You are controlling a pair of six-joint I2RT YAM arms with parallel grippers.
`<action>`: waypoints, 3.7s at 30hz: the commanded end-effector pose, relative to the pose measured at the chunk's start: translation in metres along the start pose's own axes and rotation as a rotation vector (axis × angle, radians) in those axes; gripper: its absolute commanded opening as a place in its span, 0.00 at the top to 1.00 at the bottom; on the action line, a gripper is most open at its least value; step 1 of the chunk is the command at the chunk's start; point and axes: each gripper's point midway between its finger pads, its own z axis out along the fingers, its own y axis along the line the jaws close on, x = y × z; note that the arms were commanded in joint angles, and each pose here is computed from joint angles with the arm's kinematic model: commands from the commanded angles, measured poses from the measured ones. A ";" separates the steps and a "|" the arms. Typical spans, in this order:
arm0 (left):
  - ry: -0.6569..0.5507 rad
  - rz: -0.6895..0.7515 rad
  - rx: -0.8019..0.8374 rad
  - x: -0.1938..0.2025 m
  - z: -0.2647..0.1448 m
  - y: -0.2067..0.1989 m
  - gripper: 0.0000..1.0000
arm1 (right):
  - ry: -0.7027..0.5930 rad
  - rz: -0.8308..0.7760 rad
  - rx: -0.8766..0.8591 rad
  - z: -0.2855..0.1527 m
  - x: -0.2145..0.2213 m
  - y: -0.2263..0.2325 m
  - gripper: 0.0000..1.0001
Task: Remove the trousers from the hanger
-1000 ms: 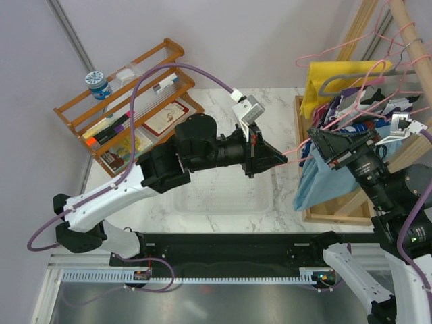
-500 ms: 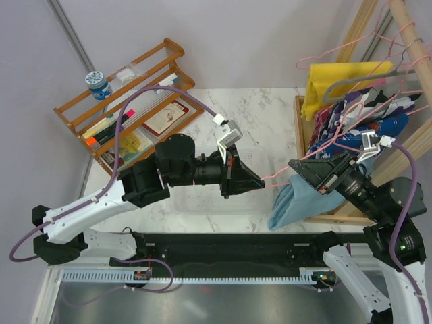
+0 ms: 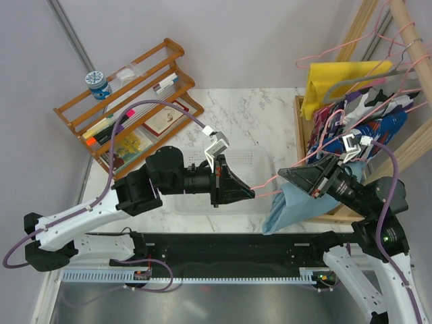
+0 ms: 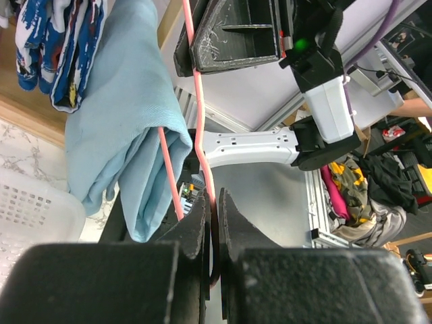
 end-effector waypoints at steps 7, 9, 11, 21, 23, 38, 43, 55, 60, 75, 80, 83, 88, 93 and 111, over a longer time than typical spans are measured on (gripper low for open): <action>0.037 -0.008 0.271 0.011 -0.029 -0.059 0.59 | -0.043 -0.057 -0.070 0.012 -0.018 0.014 1.00; 0.014 0.005 0.272 0.004 -0.034 -0.062 0.51 | -0.032 -0.065 -0.067 0.010 -0.015 0.012 1.00; -0.013 0.029 0.265 -0.003 -0.036 -0.064 0.49 | -0.017 -0.067 -0.055 0.009 -0.011 0.009 1.00; -0.267 0.166 0.021 -0.102 -0.030 -0.051 0.40 | 0.134 -0.123 -0.048 -0.012 0.024 0.007 1.00; -0.278 0.183 0.020 -0.119 -0.026 -0.058 0.40 | 0.143 -0.137 -0.044 -0.019 0.029 0.007 1.00; -0.188 0.191 0.102 -0.135 0.083 -0.053 0.30 | 0.247 -0.184 -0.063 -0.047 0.058 0.016 1.00; -0.147 0.159 0.135 -0.124 0.115 -0.045 0.30 | 0.263 -0.197 -0.066 -0.053 0.063 0.018 1.00; -0.118 0.091 0.177 -0.117 0.145 -0.042 0.62 | 0.280 -0.199 -0.072 -0.058 0.070 0.018 1.00; -0.085 0.055 0.199 -0.108 0.148 -0.043 0.78 | 0.281 -0.206 -0.077 -0.059 0.070 0.020 1.00; -0.210 -0.015 0.176 -0.147 0.082 -0.074 0.98 | 0.254 -0.294 0.023 -0.068 0.061 0.026 0.36; -0.244 -0.009 0.184 -0.154 0.063 -0.083 0.98 | 0.147 -0.264 0.118 -0.066 0.042 0.021 0.32; -0.259 0.000 0.196 -0.156 0.050 -0.089 0.98 | 0.084 -0.238 0.163 -0.065 0.033 0.016 0.33; -0.258 -0.010 0.235 -0.153 0.042 -0.097 0.98 | 0.025 -0.190 0.127 -0.053 0.022 0.017 0.40; -0.259 -0.016 0.263 -0.153 0.041 -0.102 0.98 | 0.011 -0.157 0.061 -0.045 0.015 0.032 0.43; -0.346 0.036 0.181 -0.170 0.033 -0.091 0.98 | 0.125 -0.170 -0.015 -0.042 0.026 0.043 0.40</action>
